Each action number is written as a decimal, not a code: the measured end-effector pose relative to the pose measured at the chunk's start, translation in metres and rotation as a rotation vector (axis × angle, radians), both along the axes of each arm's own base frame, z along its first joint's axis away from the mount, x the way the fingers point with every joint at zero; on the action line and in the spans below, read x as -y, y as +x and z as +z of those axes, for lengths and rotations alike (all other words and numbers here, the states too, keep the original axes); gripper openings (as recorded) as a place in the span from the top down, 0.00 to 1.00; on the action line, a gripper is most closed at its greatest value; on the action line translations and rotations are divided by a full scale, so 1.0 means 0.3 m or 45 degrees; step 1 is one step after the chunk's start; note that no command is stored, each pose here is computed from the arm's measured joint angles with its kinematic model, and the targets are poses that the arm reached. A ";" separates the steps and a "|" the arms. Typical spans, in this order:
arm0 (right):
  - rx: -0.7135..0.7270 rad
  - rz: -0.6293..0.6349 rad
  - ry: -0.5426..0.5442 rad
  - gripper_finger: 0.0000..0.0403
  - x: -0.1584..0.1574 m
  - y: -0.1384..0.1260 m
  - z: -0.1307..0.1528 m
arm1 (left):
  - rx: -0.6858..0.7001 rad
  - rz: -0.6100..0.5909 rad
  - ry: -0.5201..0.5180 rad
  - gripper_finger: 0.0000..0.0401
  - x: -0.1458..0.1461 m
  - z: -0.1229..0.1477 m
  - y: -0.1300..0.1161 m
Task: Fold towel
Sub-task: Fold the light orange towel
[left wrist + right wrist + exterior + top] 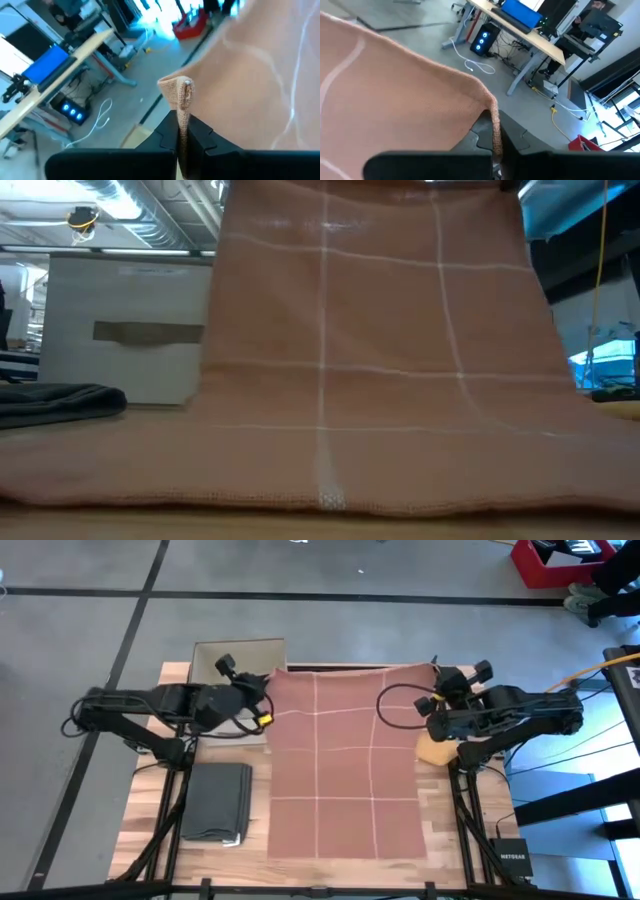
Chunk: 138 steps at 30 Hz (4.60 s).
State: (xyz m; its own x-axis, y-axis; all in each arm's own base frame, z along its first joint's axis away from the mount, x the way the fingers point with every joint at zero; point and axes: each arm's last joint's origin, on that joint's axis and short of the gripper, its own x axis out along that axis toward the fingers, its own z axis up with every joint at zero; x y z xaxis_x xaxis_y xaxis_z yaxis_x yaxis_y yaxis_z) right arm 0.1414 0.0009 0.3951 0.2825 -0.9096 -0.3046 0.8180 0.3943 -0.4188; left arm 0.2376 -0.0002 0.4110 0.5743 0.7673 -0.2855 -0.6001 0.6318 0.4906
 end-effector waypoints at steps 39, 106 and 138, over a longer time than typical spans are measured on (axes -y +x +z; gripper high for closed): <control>-0.240 0.719 0.810 0.99 -0.356 -0.017 -0.454 | -0.232 -0.728 -0.286 1.00 0.395 -0.474 -0.102; -0.549 1.183 1.100 0.56 -0.673 0.009 -0.668 | -0.098 -1.346 -0.815 0.70 0.732 -0.606 0.026; -0.793 1.199 1.138 0.56 -0.849 0.027 -0.757 | -0.824 -0.540 -0.885 0.71 0.940 -0.724 0.148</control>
